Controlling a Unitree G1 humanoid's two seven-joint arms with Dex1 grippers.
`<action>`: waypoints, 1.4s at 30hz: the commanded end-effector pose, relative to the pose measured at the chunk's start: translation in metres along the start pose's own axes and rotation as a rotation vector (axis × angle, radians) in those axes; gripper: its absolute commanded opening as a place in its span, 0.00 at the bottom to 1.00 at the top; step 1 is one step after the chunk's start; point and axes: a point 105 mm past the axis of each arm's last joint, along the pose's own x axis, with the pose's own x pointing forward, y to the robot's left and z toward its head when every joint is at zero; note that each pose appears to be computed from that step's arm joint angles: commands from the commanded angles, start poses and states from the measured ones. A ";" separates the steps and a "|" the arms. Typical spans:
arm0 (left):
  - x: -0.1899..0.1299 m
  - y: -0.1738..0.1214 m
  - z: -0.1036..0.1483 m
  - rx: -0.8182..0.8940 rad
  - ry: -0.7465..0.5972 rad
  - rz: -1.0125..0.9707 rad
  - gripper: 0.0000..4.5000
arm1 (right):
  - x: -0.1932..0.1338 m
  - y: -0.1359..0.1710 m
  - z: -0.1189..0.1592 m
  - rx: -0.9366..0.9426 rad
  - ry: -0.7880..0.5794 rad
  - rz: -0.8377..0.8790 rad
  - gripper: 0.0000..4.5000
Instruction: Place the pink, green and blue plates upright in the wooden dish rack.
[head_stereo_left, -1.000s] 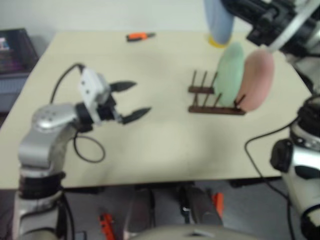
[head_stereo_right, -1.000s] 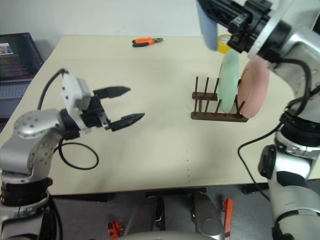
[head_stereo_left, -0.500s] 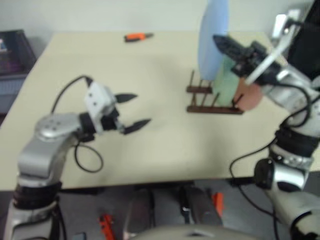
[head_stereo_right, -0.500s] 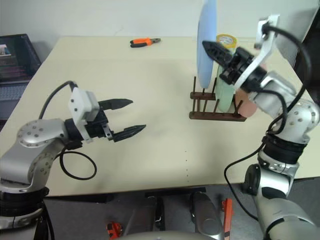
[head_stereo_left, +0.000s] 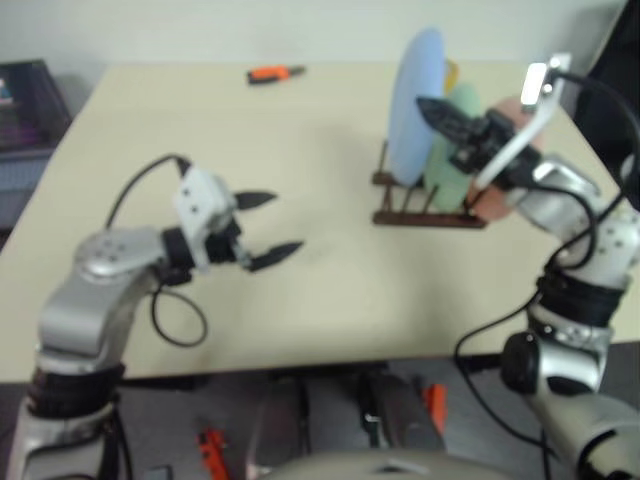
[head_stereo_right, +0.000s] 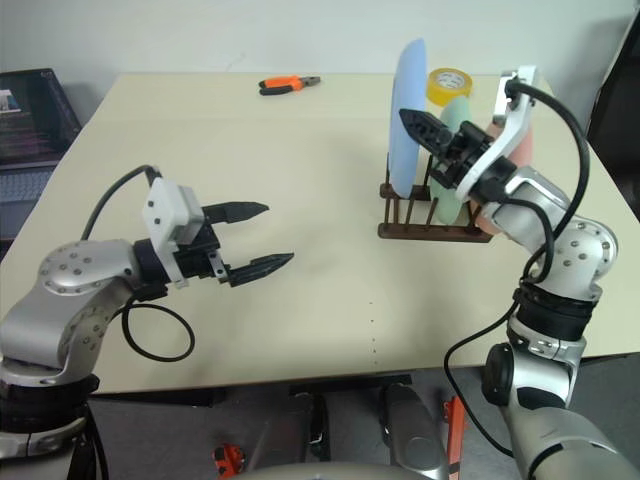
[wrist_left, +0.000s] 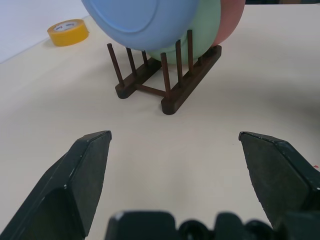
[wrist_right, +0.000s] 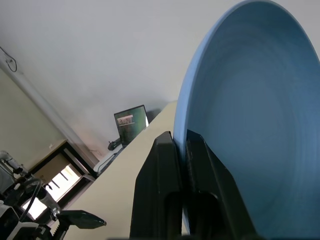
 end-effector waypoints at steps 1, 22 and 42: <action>-0.001 -0.002 0.010 0.047 -0.014 -0.002 1.00 | -0.001 0.003 0.010 -0.022 -0.040 0.005 0.01; -0.006 0.005 0.008 0.056 0.000 0.025 1.00 | -0.001 0.022 0.063 -0.379 -0.090 0.050 0.82; -0.087 0.043 0.053 0.029 0.006 0.027 1.00 | -0.135 -0.026 0.065 -0.656 0.394 0.050 0.82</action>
